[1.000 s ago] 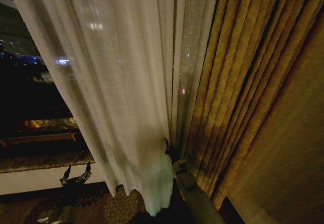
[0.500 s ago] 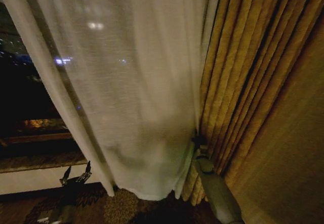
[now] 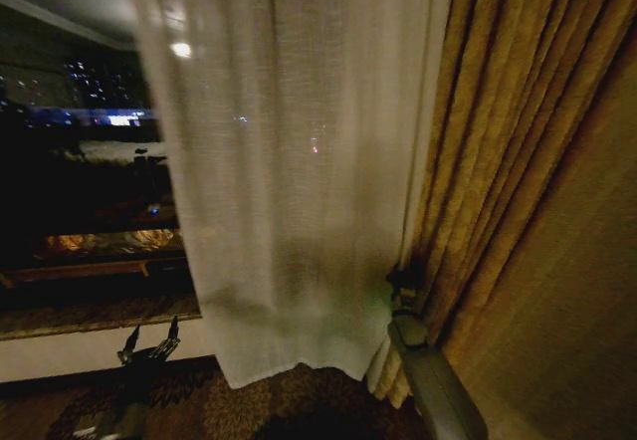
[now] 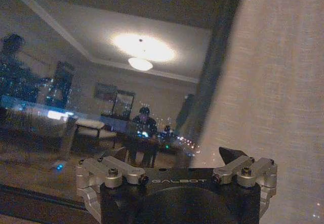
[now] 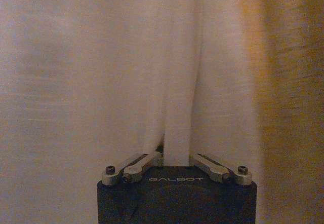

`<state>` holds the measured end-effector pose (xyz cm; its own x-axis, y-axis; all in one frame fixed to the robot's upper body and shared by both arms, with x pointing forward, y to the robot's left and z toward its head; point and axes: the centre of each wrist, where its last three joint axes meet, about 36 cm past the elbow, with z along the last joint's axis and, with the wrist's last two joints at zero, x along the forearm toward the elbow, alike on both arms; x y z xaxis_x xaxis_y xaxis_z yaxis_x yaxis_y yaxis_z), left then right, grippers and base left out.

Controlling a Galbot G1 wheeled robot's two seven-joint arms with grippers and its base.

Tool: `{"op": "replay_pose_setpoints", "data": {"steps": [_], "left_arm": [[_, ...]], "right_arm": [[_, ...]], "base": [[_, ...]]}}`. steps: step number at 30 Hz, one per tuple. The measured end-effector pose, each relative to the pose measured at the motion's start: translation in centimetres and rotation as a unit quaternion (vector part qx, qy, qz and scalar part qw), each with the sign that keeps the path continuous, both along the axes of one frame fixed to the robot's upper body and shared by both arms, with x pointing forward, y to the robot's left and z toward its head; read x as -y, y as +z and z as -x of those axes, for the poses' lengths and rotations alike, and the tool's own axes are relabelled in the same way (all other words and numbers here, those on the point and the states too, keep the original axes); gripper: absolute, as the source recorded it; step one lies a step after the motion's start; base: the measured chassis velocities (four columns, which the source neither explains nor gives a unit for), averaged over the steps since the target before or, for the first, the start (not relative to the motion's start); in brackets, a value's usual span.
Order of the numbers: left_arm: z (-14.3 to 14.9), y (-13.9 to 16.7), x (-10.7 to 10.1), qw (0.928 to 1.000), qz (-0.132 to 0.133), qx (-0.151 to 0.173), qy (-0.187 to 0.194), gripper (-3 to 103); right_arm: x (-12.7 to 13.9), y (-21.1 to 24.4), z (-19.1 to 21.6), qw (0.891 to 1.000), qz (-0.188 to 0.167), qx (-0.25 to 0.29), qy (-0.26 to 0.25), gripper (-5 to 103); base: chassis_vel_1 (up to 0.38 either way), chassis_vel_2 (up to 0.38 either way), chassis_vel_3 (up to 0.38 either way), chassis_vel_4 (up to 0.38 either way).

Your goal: Open the curtains by pulling them apart, changing their state from closed to fully open.

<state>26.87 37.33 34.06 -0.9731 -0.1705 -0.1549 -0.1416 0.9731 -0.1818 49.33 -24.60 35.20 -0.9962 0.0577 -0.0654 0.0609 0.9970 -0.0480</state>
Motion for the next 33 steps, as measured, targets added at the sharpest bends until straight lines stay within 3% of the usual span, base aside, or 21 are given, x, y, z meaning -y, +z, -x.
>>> {"op": "replay_pose_setpoints", "data": {"steps": [1,5,7,8,11,18,20,23,26,33], "left_arm": [[0.0,0.0,0.0,1.0000,0.000,0.000,0.000,100],[0.0,0.0,0.0,1.0000,0.000,0.000,0.000,100],[0.0,0.0,0.0,1.0000,0.000,0.000,0.000,100],[0.0,0.0,0.0,1.0000,0.000,0.000,0.000,100],[0.0,0.0,0.0,1.0000,0.000,0.000,0.000,100],[0.0,0.0,0.0,1.0000,0.000,0.000,0.000,100],[0.0,0.0,0.0,1.0000,0.000,0.000,0.000,100],[0.0,0.0,0.0,1.0000,0.000,0.000,0.000,100],[0.0,0.0,0.0,1.0000,0.000,0.000,0.000,100],[0.0,0.0,0.0,1.0000,0.000,0.000,0.000,100]], "right_arm": [[0.0,0.0,0.0,1.000,0.000,0.000,0.000,2],[-2.4,1.9,4.2,0.997,-0.034,-0.014,0.062,24],[-2.5,2.2,4.8,0.997,-0.036,-0.014,0.067,24],[-2.6,2.6,6.2,0.996,-0.038,-0.015,0.077,34],[-2.6,3.2,8.0,0.995,-0.038,-0.013,0.093,40],[-1.8,3.6,10.9,0.990,-0.030,-0.002,0.136,73],[-1.7,3.5,11.2,0.990,-0.024,-0.002,0.139,73],[-1.8,3.2,12.1,0.989,-0.014,0.001,0.145,89],[-2.2,3.0,12.5,0.989,-0.007,0.001,0.147,97],[-3.6,2.8,13.3,0.987,-0.008,0.002,0.163,100]], "base": [[0.000,0.000,0.000,0.000],[0.000,0.000,0.000,0.000],[0.000,0.000,0.000,0.000],[0.000,0.000,0.000,0.000],[0.000,0.000,0.000,0.000],[0.000,0.000,0.000,0.000],[0.000,0.000,0.000,0.000],[0.000,0.000,0.000,0.000],[0.000,0.000,0.000,0.000],[0.055,0.026,-0.054,-0.027]]}}
